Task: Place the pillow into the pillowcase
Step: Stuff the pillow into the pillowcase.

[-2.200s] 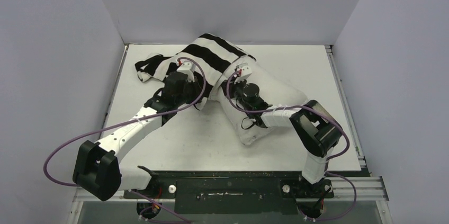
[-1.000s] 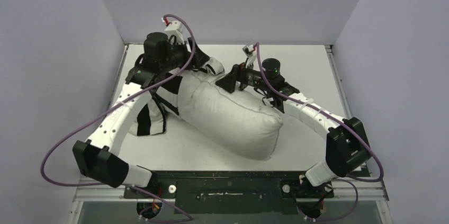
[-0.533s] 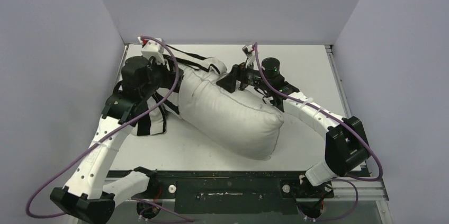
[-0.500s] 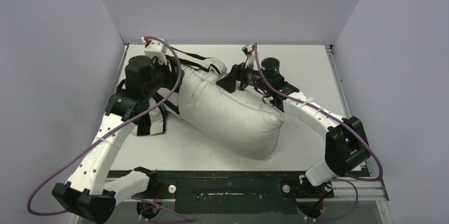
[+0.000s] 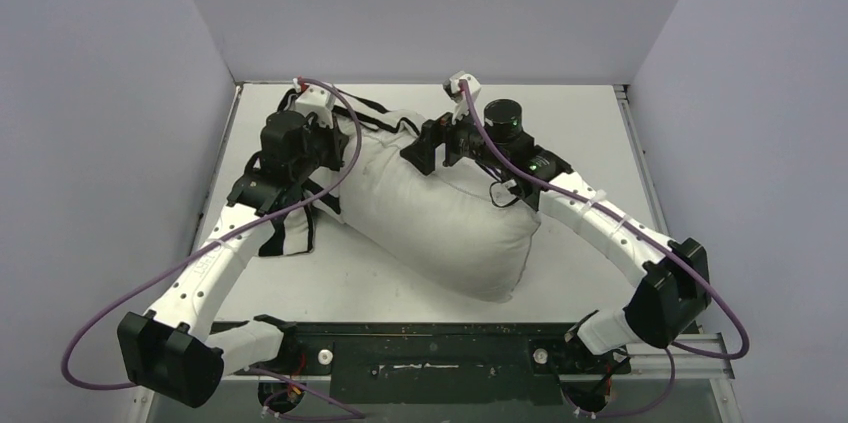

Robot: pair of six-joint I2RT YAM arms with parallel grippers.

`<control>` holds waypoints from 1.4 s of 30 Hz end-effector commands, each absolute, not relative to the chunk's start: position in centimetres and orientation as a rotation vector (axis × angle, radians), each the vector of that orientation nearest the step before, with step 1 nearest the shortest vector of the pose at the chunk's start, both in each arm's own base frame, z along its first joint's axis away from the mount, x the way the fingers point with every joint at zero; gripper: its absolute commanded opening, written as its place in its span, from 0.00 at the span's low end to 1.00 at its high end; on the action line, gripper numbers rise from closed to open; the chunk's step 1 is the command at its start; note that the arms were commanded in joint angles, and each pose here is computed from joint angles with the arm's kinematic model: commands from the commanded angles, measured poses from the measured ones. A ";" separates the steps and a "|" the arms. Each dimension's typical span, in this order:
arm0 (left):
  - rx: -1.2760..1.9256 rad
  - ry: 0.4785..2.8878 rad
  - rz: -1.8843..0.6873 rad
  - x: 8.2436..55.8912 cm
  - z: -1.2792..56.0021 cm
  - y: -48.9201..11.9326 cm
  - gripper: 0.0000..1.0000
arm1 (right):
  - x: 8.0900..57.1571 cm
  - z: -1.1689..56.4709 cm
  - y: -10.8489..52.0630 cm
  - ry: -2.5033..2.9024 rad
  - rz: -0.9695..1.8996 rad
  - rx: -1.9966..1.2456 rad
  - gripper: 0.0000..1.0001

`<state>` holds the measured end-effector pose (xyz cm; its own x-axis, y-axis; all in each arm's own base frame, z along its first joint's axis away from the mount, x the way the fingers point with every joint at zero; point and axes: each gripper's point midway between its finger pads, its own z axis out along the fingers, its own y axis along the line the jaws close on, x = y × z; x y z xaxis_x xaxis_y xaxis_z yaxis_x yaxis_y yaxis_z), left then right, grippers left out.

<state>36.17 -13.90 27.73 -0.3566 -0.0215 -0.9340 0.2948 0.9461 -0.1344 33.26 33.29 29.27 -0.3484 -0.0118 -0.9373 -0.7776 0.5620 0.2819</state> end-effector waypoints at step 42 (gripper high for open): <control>0.337 1.684 -1.125 27.8 36.5 -25.4 0.00 | 41.5 27.1 41.2 1.684 1.012 0.052 0.00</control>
